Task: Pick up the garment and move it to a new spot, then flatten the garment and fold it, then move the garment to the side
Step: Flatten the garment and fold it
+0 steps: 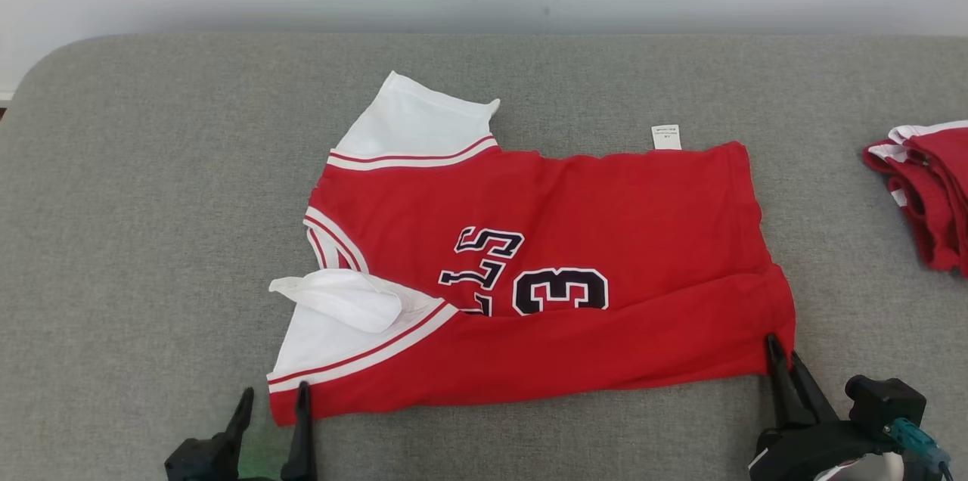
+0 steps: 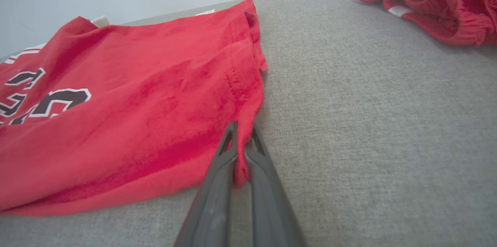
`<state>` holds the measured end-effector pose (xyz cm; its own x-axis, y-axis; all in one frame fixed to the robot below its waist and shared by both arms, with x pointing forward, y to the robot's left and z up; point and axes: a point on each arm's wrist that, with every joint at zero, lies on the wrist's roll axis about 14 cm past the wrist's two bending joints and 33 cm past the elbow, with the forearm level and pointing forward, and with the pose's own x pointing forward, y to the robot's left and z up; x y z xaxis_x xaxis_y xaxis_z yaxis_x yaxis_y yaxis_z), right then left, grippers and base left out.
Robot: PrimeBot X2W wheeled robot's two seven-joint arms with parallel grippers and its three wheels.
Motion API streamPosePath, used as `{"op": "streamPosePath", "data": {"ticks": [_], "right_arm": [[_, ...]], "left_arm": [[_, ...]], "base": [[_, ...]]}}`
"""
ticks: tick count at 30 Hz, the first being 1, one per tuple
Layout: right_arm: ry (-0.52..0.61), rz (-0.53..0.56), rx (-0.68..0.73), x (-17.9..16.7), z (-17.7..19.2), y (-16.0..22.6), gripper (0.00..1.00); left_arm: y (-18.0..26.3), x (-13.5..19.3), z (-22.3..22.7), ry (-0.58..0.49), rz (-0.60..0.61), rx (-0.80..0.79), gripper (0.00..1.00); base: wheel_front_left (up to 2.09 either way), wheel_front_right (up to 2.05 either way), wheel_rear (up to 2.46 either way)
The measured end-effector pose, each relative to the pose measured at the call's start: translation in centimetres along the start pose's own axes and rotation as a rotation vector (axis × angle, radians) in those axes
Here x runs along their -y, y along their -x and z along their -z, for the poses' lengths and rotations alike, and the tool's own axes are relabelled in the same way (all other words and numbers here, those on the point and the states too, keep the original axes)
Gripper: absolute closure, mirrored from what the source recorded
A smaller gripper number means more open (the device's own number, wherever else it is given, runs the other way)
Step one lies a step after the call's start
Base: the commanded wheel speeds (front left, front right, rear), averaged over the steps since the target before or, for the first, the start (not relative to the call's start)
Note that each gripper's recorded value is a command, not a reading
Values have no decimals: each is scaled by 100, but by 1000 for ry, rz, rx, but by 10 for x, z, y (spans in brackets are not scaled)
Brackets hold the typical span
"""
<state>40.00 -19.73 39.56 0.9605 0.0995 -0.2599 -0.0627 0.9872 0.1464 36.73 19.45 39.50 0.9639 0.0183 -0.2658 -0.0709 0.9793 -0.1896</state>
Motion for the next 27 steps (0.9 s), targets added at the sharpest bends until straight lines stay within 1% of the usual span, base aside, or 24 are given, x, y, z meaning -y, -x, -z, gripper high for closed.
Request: {"op": "streamPosePath", "data": {"ticks": [7, 8, 9, 10, 15, 18, 23, 27], "right_arm": [[1, -5, 20, -1, -6, -1, 100], [1, -5, 22, -1, -7, -1, 100], [2, -6, 25, -1, -8, -1, 100], [2, -7, 28, -1, -9, -1, 100], [4, -11, 40, -3, -13, -1, 100], [-4, 1, 56, -1, -17, 1, 100], [-15, 18, 51, 1, -14, 14, 100], [-31, 37, 47, 4, -10, 30, 100]], "left_arm": [[1, -1, 18, 34, -9, -58, 0], [1, 0, 22, 43, -9, -70, 16], [1, 1, 25, 48, -3, -81, 48], [-1, 3, 26, 50, 2, -84, 100], [-3, 12, 28, 68, 32, -95, 100], [-3, 13, 21, 70, 34, -73, 100], [8, 6, 11, 60, 21, -35, 100], [25, -1, 14, 48, 2, -32, 100]], "base": [[0, 0, 0], [0, 0, 0], [0, 0, 0], [0, 0, 0], [0, 0, 0], [0, 0, 0], [0, 0, 0], [0, 0, 0]]}}
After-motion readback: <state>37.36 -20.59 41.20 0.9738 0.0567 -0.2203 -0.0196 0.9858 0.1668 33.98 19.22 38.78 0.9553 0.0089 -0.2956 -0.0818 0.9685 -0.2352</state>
